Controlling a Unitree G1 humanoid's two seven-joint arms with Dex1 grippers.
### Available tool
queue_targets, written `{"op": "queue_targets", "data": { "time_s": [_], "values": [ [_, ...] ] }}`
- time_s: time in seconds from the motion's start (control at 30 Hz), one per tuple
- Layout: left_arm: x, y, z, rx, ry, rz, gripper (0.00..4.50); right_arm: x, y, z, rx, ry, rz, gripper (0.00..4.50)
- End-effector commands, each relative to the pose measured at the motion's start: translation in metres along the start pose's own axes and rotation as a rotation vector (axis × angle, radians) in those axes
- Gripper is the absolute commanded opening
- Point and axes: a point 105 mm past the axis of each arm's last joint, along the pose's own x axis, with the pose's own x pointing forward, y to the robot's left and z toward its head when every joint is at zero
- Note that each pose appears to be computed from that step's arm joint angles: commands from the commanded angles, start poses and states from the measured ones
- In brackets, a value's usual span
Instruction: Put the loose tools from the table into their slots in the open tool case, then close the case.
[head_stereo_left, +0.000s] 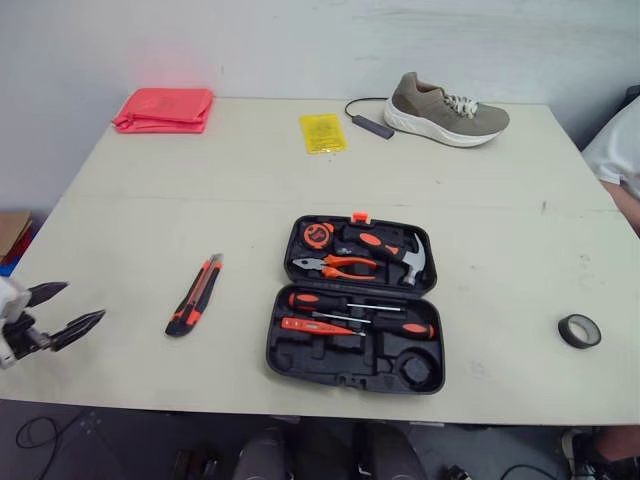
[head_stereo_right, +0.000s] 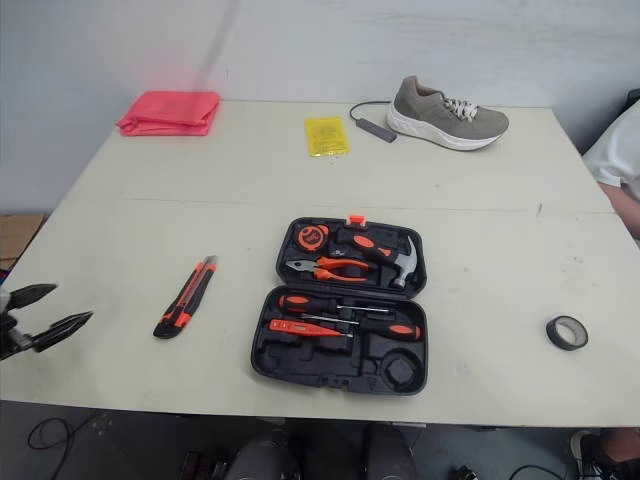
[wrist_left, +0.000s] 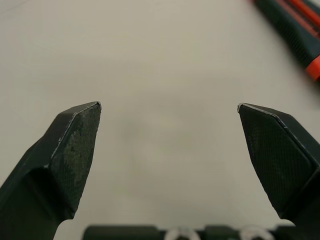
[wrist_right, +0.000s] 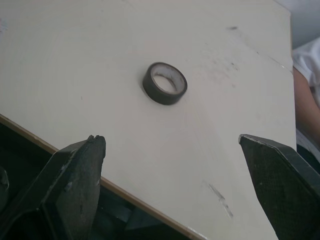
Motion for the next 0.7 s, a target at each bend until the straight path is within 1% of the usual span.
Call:
{"op": "queue_targets", "data": {
  "time_s": [0.03, 0.1, 0.2, 0.27, 0.3, 0.37, 0.47, 0.57, 0.63, 0.7],
  "values": [
    [-0.006, 0.011, 0.019, 0.05, -0.038, 0.043, 4.44, 0.01, -0.008, 0.015, -0.069, -0.05, 0.006, 4.5],
    [-0.001, 0.008, 0.025, 0.057, -0.06, 0.031, 4.44, 0.024, -0.002, 0.023, -0.075, -0.097, 0.044, 4.5],
    [0.012, -0.005, 0.037, 0.06, -0.099, -0.012, 4.44, 0.053, 0.012, 0.046, -0.074, -0.206, 0.118, 4.5],
    [0.018, -0.012, 0.045, 0.047, -0.119, -0.031, 4.44, 0.066, 0.019, 0.058, -0.069, -0.255, 0.143, 4.5],
    [0.023, -0.014, 0.046, -0.007, -0.095, -0.018, 4.44, 0.077, 0.025, 0.07, -0.07, -0.3, 0.172, 4.5],
    [0.033, -0.029, 0.059, -0.062, -0.102, -0.041, 4.44, 0.097, 0.039, 0.094, -0.085, -0.381, 0.232, 4.5],
    [0.041, -0.051, 0.072, -0.11, -0.097, -0.086, 4.44, 0.113, 0.053, 0.118, -0.086, -0.46, 0.274, 4.5],
    [0.058, -0.081, 0.079, -0.205, -0.02, -0.136, 4.44, 0.133, 0.084, 0.148, -0.07, -0.594, 0.376, 4.5],
    [0.065, -0.089, 0.081, -0.247, 0.033, -0.108, 4.44, 0.138, 0.104, 0.163, -0.048, -0.656, 0.455, 4.5],
    [0.069, -0.092, 0.08, -0.288, 0.072, -0.063, 4.44, 0.141, 0.116, 0.172, -0.038, -0.69, 0.504, 4.5]
  ]
}}
